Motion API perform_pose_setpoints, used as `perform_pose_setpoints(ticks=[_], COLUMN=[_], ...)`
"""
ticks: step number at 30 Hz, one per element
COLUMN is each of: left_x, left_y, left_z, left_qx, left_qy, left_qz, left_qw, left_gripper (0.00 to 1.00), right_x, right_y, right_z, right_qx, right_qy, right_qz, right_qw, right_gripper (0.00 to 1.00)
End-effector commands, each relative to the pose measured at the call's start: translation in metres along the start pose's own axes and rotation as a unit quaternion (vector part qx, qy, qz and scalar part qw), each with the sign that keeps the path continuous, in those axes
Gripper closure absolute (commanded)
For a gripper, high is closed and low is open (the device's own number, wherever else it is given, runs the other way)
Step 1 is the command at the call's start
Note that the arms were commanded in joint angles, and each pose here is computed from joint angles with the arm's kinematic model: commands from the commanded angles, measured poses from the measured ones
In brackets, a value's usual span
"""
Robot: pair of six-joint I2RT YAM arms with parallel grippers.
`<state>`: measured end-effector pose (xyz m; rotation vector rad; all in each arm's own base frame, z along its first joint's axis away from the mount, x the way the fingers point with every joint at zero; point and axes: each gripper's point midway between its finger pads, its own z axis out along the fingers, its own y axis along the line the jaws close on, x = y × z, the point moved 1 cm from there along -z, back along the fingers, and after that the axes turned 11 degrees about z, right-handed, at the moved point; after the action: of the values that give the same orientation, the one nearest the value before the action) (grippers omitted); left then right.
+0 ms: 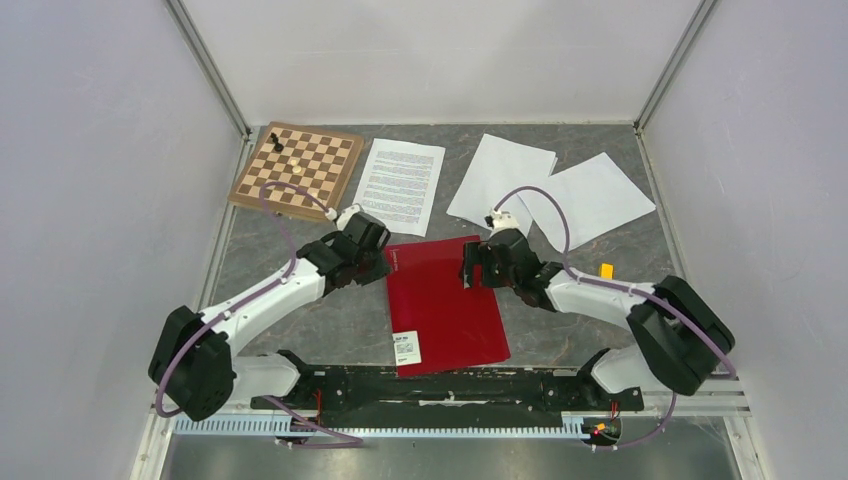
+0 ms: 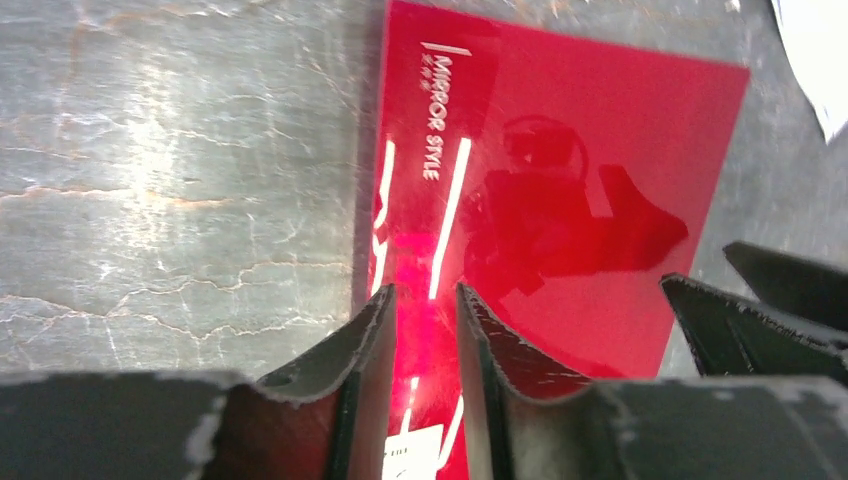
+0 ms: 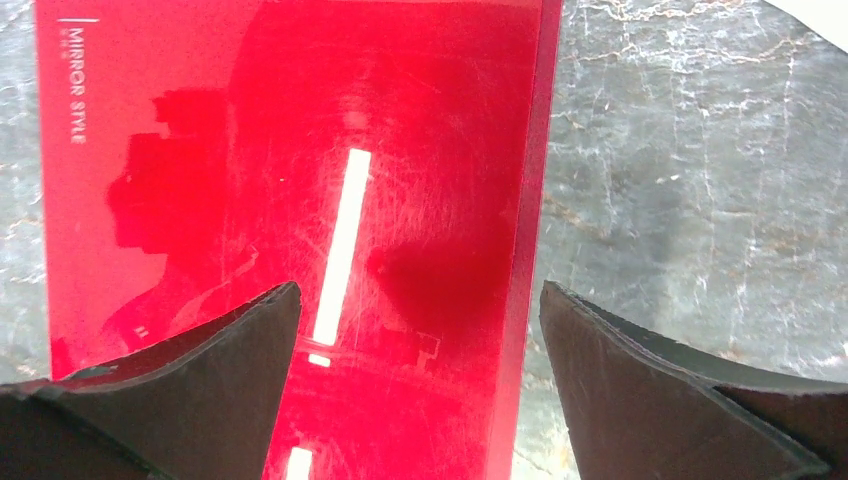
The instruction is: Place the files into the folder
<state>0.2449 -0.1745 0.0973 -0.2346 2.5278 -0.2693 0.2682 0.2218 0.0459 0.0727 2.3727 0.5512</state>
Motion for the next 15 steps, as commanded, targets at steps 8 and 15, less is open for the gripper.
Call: perform_pose_setpoints(ticks=[8,15], left_x=[0.048,0.058], left_y=[-0.017,0.0], left_z=[0.009,0.017], left_qx=[0.095,0.062], left_qy=[0.056,0.064], left_qz=[0.068,0.074], left_qw=[0.992,0.993], left_gripper=[0.9,0.97], right_x=[0.027,0.035], right_y=[-0.012,-0.017], right_z=[-0.034,-0.035], right_qx=[-0.025,-0.021], right_qy=[0.016,0.024], right_qz=[0.016,0.015], right_qw=[0.999,0.999], right_gripper=[0.07,0.07])
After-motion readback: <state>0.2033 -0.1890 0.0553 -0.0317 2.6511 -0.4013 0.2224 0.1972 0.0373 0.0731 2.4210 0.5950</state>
